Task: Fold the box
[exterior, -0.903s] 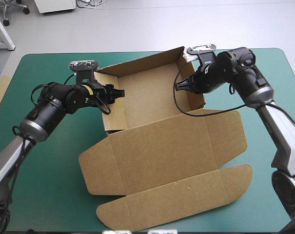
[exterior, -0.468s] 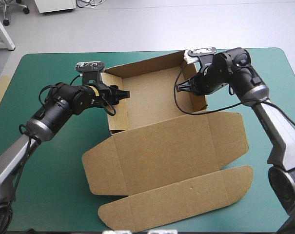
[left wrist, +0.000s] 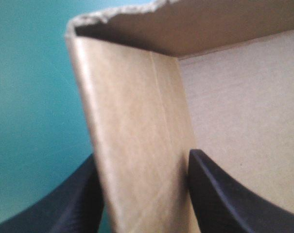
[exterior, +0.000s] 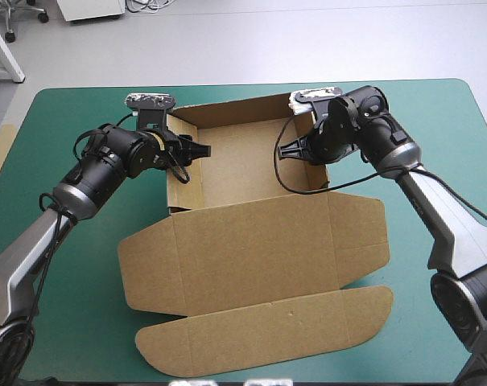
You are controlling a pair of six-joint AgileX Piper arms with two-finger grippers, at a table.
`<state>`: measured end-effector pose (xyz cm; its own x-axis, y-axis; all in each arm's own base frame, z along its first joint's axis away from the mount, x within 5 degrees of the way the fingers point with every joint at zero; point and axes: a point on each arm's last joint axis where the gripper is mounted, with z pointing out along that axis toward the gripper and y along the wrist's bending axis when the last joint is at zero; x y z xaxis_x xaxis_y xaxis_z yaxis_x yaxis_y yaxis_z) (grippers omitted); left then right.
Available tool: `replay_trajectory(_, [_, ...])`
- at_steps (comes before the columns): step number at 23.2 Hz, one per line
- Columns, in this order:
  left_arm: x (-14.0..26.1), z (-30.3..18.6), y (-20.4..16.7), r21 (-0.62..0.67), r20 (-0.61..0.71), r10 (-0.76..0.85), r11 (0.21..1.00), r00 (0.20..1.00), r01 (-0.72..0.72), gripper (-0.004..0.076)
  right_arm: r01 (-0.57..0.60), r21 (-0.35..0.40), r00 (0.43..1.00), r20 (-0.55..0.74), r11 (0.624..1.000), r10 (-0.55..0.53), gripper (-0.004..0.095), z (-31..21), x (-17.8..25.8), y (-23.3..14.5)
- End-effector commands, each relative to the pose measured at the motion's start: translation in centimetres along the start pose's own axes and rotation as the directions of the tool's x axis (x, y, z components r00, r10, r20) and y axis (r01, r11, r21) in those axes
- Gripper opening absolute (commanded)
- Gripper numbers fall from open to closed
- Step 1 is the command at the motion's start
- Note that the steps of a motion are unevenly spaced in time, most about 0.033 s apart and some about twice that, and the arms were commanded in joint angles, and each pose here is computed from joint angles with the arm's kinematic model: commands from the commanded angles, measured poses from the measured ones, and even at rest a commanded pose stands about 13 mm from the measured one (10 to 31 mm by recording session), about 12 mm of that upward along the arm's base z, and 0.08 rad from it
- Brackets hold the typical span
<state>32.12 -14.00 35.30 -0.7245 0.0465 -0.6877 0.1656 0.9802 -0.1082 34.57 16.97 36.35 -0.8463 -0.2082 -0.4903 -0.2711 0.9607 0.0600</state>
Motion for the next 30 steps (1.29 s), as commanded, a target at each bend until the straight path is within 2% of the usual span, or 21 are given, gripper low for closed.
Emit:
replay_trajectory(1, [-2.1, -2.6, -0.5, 0.029, 0.136, -0.001, 1.000, 0.991, -0.003, 0.0366, 0.006, -0.053, 0.997, 0.071, 0.999, -0.003, -0.0011, -2.8, -0.2, 0.8])
replay_trajectory(6, [-1.8, -2.5, 0.0, -0.042, 0.058, 0.012, 0.999, 0.998, -0.009, 0.0366, 0.005, -0.049, 0.998, 0.065, 0.999, -0.001, -0.0011, -2.7, -0.2, 0.7])
replay_trajectory(11, [-1.6, -2.4, -0.3, -0.012, 0.039, -0.022, 1.000, 0.999, 0.022, 0.0366, 0.005, -0.050, 0.998, 0.068, 0.999, -0.001, -0.0011, -2.7, -0.2, 0.7])
replay_trajectory(14, [-1.4, -1.6, -0.6, 0.008, 0.009, -0.044, 0.999, 0.999, 0.044, 0.0361, -0.008, -0.089, 0.997, 0.079, 0.996, 0.015, -0.0011, -2.8, -0.3, 1.1])
replay_trajectory(15, [-1.3, -1.6, -0.6, 0.014, 0.002, -0.051, 0.999, 0.999, 0.051, 0.0349, -0.008, -0.089, 0.997, 0.079, 0.996, 0.015, -0.0011, -2.8, -0.3, 1.1])
replay_trajectory(19, [-1.1, -1.0, -1.0, 0.040, -0.022, -0.074, 0.996, 0.997, 0.075, 0.0221, -0.014, -0.110, 0.996, 0.091, 0.994, 0.024, -0.0011, -2.9, -0.4, 1.3])
replay_trajectory(21, [-0.8, -0.4, -1.1, 0.050, -0.045, -0.077, 0.996, 0.996, 0.080, 0.0221, -0.017, -0.142, 0.994, 0.104, 0.990, 0.032, -0.0011, -3.2, -0.6, 1.6])
replay_trajectory(26, [-0.9, -0.1, -2.3, 0.112, -0.017, -0.071, 0.991, 0.997, 0.072, 0.0210, -0.006, -0.141, 0.990, 0.137, 0.990, 0.025, -0.0011, -4.3, -1.2, 1.5])
replay_trajectory(30, [-1.0, -0.2, -2.5, 0.132, -0.017, -0.084, 0.988, 0.996, 0.086, 0.0066, -0.004, -0.130, 0.994, 0.110, 0.991, 0.018, -0.0011, -3.9, -1.0, 1.5])
